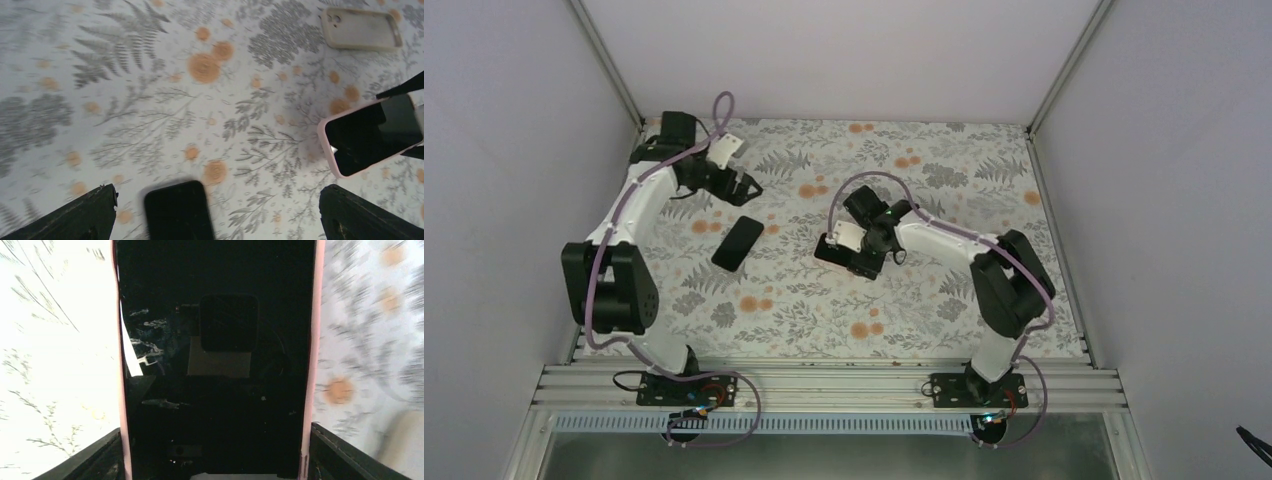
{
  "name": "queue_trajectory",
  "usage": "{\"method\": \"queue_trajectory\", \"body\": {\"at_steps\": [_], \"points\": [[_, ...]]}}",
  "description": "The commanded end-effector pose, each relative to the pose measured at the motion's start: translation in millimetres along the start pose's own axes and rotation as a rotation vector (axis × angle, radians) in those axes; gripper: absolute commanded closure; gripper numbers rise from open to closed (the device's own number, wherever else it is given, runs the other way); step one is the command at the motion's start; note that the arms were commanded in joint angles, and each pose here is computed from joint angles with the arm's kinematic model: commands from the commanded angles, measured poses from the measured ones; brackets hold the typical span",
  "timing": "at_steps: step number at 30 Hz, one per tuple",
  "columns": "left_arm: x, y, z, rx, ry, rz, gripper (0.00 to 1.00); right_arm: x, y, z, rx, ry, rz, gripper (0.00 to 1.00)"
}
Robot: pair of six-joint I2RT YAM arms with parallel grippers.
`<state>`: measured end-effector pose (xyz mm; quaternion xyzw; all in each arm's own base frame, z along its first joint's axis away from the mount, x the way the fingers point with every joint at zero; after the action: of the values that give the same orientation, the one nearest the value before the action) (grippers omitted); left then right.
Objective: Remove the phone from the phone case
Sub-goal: Pick up the phone at the center of the board.
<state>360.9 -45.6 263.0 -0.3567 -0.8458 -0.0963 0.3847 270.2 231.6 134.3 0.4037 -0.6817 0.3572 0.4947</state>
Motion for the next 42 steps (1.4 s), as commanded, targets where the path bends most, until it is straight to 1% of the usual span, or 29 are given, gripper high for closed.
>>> {"method": "queue_trajectory", "body": {"at_steps": [1, 3, 6, 14, 15, 16, 21, 24, 27, 29, 33, 38, 40, 42], "points": [[-20.4, -17.0, -8.0, -0.012, 0.070, 0.120, 0.00, 58.3, 0.9, -35.6, 0.009, -0.191, 0.148, 0.35], [-28.3, -21.2, -12.1, 0.007, 0.085, 0.190, 0.00, 82.3, 2.3, -47.0, 0.016, -0.261, 0.193, 0.35], [-35.4, -25.6, -18.8, 0.047, 0.084, 0.312, 0.00, 97.8, 3.3, -58.7, 0.028, -0.310, 0.241, 0.35], [-53.2, -43.1, -32.4, 0.084, 0.072, 0.517, 0.00, 108.7, 1.2, -83.9, 0.046, -0.375, 0.361, 0.35], [-55.4, -46.0, -34.4, 0.089, 0.067, 0.545, 0.00, 99.8, 0.3, -87.7, 0.052, -0.363, 0.364, 0.35], [-58.7, -48.5, -35.1, 0.091, 0.069, 0.568, 0.00, 99.7, -1.3, -90.6, 0.051, -0.371, 0.375, 0.35], [-68.1, -60.6, -35.2, 0.092, 0.087, 0.638, 0.04, 104.5, -3.8, -104.7, 0.057, -0.414, 0.382, 0.35], [-70.4, -62.7, -35.3, 0.104, 0.081, 0.680, 0.09, 106.9, -3.3, -111.5, 0.064, -0.433, 0.387, 0.35], [-68.8, -64.8, -39.1, 0.099, 0.054, 0.734, 0.18, 108.2, 0.0, -115.5, 0.076, -0.444, 0.381, 0.35], [-66.3, -65.8, -42.8, 0.093, 0.034, 0.757, 0.22, 109.6, 3.6, -116.8, 0.087, -0.451, 0.372, 0.35], [-63.7, -67.3, -47.3, 0.086, 0.004, 0.795, 0.41, 109.8, 10.3, -116.2, 0.104, -0.454, 0.373, 0.35], [-64.2, -69.0, -47.1, 0.093, -0.005, 0.829, 0.75, 109.8, 11.9, -113.3, 0.100, -0.453, 0.388, 0.34], [-65.7, -69.3, -44.6, 0.099, 0.000, 0.832, 0.83, 110.7, 10.7, -112.2, 0.093, -0.457, 0.407, 0.35], [-66.3, -69.6, -42.9, 0.103, 0.003, 0.836, 0.87, 111.5, 9.6, -111.2, 0.089, -0.458, 0.420, 0.35]]}}
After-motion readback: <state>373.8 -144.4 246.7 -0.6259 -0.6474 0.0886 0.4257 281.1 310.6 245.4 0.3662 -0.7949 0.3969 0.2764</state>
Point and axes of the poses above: each gripper's point midway between its finger pads, its own x axis back along the fingers, its own y axis along the line the jaws close on, z = x × y, the point moved 9 cm from there along x, back along the fingers, and after that the axes turned 7 degrees about -x, right-handed, at the moved point
